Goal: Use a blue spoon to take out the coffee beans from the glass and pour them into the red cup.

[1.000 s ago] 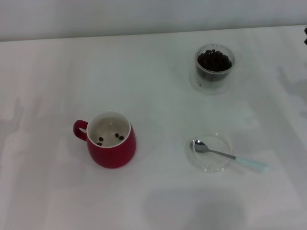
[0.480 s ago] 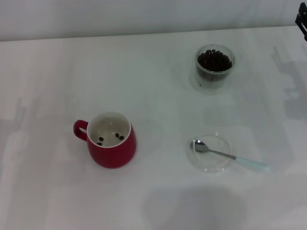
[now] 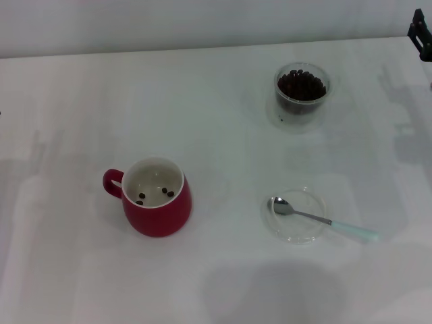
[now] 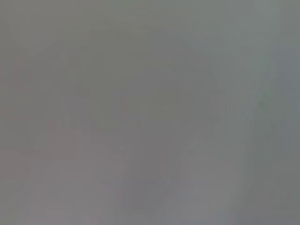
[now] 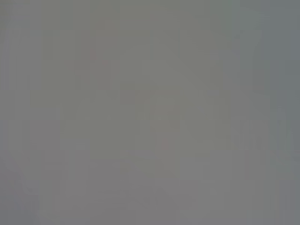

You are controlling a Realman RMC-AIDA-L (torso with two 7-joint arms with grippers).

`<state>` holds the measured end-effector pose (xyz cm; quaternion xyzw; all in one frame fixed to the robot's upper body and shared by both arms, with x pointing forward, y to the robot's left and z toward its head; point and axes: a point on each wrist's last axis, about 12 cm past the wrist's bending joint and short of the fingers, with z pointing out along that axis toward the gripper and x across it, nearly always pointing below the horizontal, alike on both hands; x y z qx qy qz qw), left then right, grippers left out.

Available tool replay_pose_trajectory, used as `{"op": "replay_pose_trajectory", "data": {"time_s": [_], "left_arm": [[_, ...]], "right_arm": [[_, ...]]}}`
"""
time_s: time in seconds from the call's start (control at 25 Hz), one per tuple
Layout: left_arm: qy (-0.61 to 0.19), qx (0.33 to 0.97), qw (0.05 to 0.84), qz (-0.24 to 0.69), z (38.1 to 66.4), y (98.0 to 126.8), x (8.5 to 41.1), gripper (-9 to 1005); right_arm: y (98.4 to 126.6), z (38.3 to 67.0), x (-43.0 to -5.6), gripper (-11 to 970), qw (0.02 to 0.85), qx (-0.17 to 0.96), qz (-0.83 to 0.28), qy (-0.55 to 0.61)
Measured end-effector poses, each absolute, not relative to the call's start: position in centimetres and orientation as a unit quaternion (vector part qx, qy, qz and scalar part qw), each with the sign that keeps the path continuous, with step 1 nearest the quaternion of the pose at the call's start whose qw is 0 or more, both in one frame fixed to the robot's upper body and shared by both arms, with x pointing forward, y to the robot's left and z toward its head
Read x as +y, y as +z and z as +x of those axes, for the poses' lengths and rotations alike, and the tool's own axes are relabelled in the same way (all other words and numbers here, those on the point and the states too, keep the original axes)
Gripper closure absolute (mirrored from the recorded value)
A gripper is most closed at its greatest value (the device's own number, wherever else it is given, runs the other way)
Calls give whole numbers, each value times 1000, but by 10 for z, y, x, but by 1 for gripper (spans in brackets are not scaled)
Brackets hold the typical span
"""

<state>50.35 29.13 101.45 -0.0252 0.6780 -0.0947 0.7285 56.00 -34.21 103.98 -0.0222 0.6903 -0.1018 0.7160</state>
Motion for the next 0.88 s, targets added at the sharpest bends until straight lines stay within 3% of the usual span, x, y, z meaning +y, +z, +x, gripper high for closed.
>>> {"op": "replay_pose_trajectory", "data": {"time_s": [0.88], "left_arm": [[-119,679,725,-13,518,1019,275,223]], "right_arm": [[1026,551,-350,85,684,721,-13,-107]]}}
